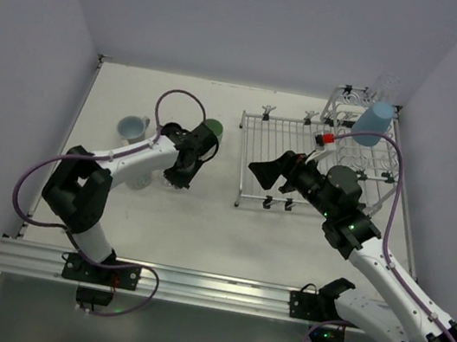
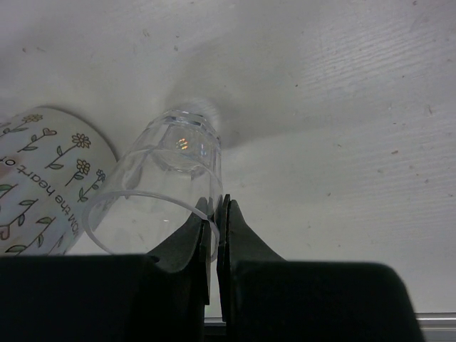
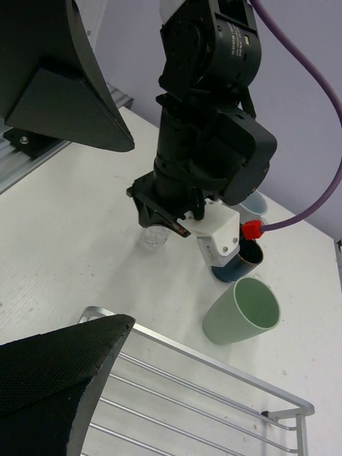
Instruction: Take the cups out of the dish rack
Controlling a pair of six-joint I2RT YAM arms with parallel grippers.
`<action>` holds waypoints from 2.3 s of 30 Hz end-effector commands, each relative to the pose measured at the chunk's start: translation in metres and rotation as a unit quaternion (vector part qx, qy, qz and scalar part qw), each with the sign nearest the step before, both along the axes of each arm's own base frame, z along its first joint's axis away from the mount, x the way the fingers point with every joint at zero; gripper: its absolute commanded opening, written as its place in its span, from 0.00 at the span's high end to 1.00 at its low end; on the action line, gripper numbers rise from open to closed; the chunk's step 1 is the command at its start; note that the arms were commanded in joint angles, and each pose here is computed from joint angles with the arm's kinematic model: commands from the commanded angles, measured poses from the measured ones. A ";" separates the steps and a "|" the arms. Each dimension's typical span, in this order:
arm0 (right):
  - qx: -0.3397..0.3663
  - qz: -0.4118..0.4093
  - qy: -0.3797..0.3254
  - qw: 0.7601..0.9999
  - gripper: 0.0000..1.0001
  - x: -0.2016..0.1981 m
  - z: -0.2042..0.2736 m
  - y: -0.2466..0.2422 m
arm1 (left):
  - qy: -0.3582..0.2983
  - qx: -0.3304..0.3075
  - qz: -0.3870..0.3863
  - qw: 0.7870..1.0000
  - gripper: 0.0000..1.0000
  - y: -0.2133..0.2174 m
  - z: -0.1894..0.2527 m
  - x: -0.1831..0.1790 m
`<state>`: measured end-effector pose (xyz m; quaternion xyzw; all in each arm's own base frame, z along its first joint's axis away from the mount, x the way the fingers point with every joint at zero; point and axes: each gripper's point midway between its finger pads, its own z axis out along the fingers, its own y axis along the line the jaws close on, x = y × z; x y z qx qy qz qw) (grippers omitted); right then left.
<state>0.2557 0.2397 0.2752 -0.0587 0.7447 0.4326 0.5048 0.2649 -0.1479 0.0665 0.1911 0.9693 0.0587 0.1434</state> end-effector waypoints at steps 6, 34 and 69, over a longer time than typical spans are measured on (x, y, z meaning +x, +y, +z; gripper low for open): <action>-0.002 -0.022 -0.029 0.999 0.01 0.003 0.015 -0.009 | -0.016 0.036 -0.014 0.999 0.86 0.007 0.002 0.011; -0.119 -0.202 -0.162 0.958 0.01 0.006 0.149 -0.102 | -0.392 -0.190 0.023 0.900 0.00 -0.021 0.224 0.072; -0.298 -0.426 0.060 0.852 0.01 0.164 0.074 -0.267 | -0.407 -0.419 -0.154 0.797 0.00 -0.068 0.245 -0.017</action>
